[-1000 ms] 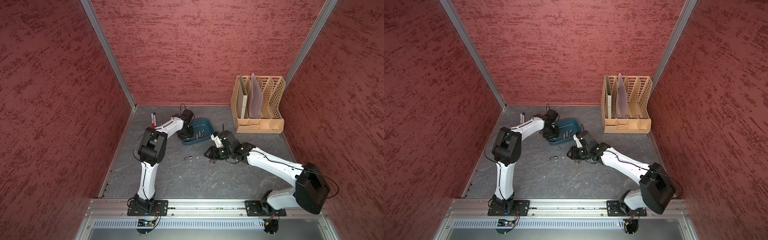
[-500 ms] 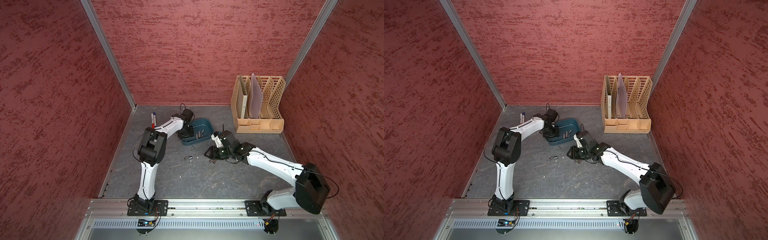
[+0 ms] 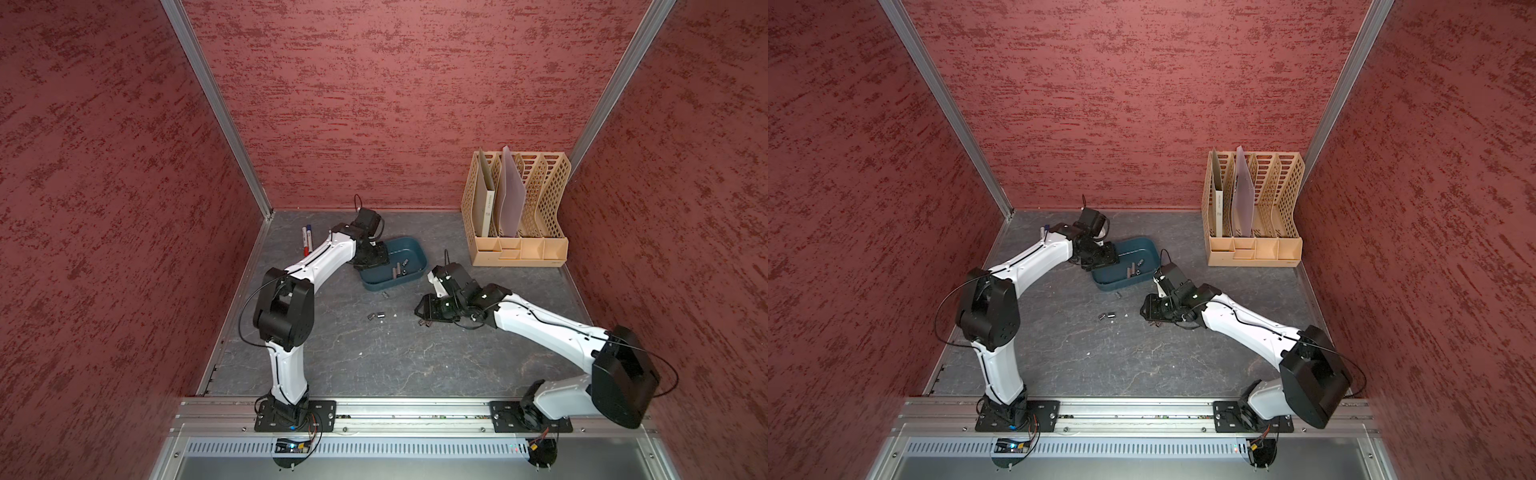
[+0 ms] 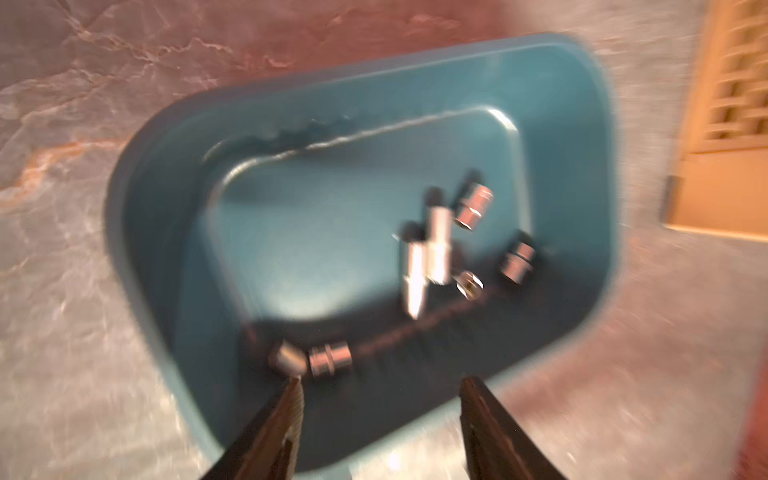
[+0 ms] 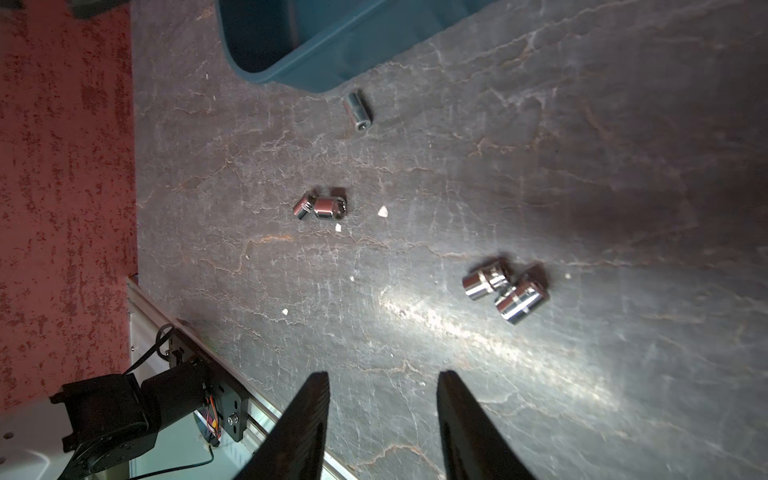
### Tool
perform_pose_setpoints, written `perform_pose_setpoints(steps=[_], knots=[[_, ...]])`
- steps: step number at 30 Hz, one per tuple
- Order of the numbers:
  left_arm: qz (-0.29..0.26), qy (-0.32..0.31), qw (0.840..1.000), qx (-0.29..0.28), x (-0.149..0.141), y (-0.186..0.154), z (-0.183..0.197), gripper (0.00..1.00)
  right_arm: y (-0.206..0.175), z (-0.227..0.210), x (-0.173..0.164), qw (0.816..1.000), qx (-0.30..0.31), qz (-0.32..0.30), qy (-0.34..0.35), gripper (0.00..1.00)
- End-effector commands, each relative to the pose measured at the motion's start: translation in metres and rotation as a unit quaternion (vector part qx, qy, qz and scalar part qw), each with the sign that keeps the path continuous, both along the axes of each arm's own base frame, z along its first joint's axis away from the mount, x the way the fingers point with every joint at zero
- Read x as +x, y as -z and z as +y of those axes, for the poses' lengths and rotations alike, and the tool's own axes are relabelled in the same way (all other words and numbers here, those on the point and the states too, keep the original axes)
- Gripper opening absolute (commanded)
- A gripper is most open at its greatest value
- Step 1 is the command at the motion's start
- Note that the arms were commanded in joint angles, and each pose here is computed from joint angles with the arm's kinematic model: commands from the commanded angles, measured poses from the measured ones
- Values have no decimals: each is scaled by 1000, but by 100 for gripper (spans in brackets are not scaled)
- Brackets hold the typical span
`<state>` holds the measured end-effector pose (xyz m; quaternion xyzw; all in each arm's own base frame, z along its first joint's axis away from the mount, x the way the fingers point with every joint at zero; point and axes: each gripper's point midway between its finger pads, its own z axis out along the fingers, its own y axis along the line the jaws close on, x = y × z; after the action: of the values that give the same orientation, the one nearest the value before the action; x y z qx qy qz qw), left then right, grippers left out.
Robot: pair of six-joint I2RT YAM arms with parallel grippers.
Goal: Put the socket on the desktop into the storage box
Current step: Place the socket head in the storage box, then pick up the socket head at the center of the board.
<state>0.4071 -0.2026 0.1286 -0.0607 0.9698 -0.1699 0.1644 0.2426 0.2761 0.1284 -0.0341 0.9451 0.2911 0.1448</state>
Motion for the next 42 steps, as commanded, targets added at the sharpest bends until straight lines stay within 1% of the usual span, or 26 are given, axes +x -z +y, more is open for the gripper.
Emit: perform_pose_setpoints(steps=[1, 5, 7, 8, 13, 15, 20, 25, 30, 33, 42], knots=[[-12, 19, 999, -43, -20, -21, -9, 65, -1, -12, 4, 999, -44, 0, 19, 48], [-12, 31, 997, -71, -54, -28, -10, 65, 6, -24, 5, 995, -89, 8, 31, 49], [-12, 31, 996, -84, -70, -28, -8, 66, 5, -29, 6, 994, -101, 8, 38, 49], [-12, 31, 995, -89, -78, -27, -7, 66, 14, -30, 6, 992, -115, 19, 40, 49], [-8, 38, 993, -116, -118, -23, -5, 66, 25, -33, 8, 989, -138, 33, 50, 49], [0, 44, 990, -133, -133, -19, -5, 70, 29, -34, 9, 987, -145, 36, 53, 49], [20, 53, 989, -140, -162, -7, -2, 70, 42, -36, 11, 983, -168, 49, 55, 49], [35, 40, 987, -154, -184, 9, -1, 70, 55, -36, 15, 980, -180, 59, 61, 48], [53, 38, 986, -154, -201, 24, -1, 70, 69, -34, 17, 977, -192, 71, 63, 48], [60, 36, 987, -145, -206, 30, 1, 70, 76, -34, 19, 975, -198, 76, 67, 48], [68, 33, 986, -145, -210, 36, -1, 70, 86, -35, 24, 973, -201, 80, 77, 46]])
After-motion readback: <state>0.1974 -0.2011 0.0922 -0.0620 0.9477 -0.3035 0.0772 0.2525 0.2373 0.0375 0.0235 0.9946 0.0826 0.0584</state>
